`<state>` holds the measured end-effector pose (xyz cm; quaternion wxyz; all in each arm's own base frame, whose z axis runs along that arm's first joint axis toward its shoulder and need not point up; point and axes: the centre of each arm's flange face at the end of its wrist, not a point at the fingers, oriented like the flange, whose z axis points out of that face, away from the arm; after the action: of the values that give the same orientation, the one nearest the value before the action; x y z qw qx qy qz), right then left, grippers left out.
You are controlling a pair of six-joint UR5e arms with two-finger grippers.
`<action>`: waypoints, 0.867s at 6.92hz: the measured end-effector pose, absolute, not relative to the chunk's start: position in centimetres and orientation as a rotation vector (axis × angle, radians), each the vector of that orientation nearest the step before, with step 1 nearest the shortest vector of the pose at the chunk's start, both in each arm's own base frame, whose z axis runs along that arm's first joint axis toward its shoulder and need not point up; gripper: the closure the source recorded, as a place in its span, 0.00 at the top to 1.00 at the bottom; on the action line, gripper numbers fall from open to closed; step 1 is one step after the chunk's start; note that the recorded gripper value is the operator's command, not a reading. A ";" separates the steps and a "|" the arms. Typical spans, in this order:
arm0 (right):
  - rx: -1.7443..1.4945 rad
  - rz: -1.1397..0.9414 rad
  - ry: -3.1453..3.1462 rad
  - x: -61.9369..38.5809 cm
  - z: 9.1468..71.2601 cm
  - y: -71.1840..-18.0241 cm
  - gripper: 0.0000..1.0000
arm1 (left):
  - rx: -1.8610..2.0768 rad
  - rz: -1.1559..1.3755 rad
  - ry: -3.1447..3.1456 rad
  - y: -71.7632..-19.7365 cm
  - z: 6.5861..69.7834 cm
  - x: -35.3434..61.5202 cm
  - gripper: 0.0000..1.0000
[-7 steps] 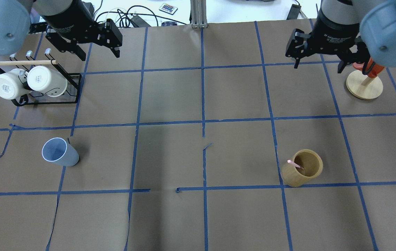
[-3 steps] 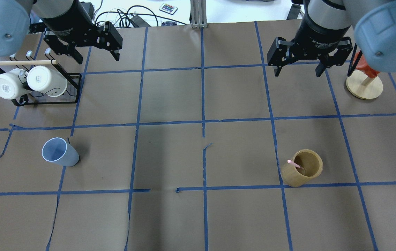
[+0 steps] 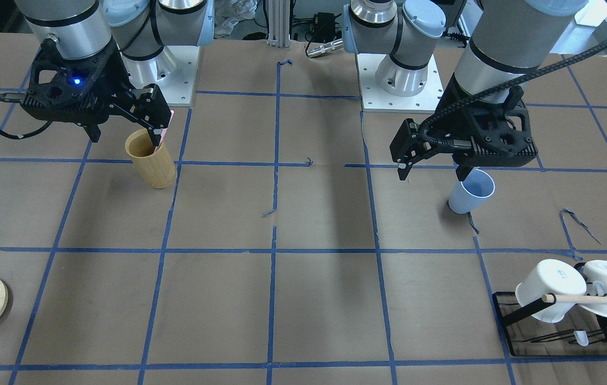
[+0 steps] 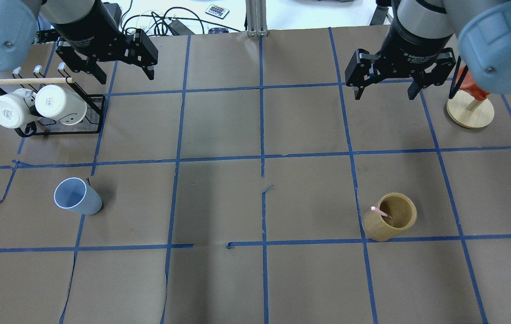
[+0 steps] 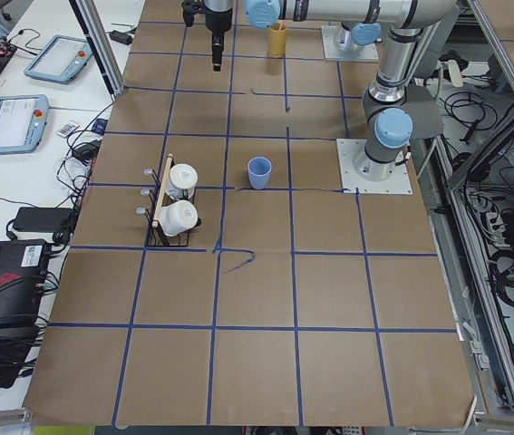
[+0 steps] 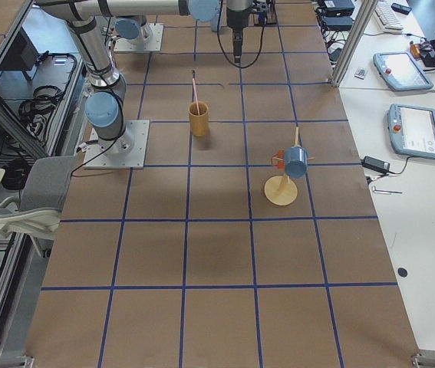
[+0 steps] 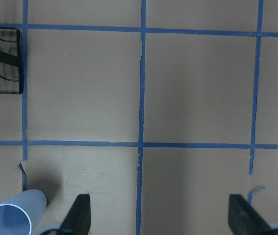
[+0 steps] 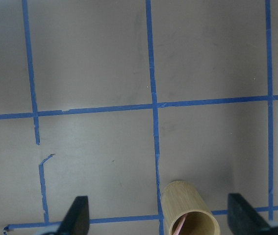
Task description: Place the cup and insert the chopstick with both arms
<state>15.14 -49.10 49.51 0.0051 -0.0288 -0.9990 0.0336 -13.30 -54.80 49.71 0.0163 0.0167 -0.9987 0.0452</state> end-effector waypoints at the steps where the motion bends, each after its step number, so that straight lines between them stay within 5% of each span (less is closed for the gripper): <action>1: -0.093 0.104 -3.128 15.1 49.5 -49.1 1.00 | 0.050 0.138 -3.106 -54.7 49.7 -13.3 1.00; 6: -0.096 0.062 -3.137 15.1 49.3 -48.8 1.00 | 0.033 0.139 -3.120 -54.4 49.7 -13.1 1.00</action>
<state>15.08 -48.77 49.32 0.0010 -0.0306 -0.9993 0.0196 -13.10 -54.41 49.68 0.0093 0.0107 -0.9989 0.0444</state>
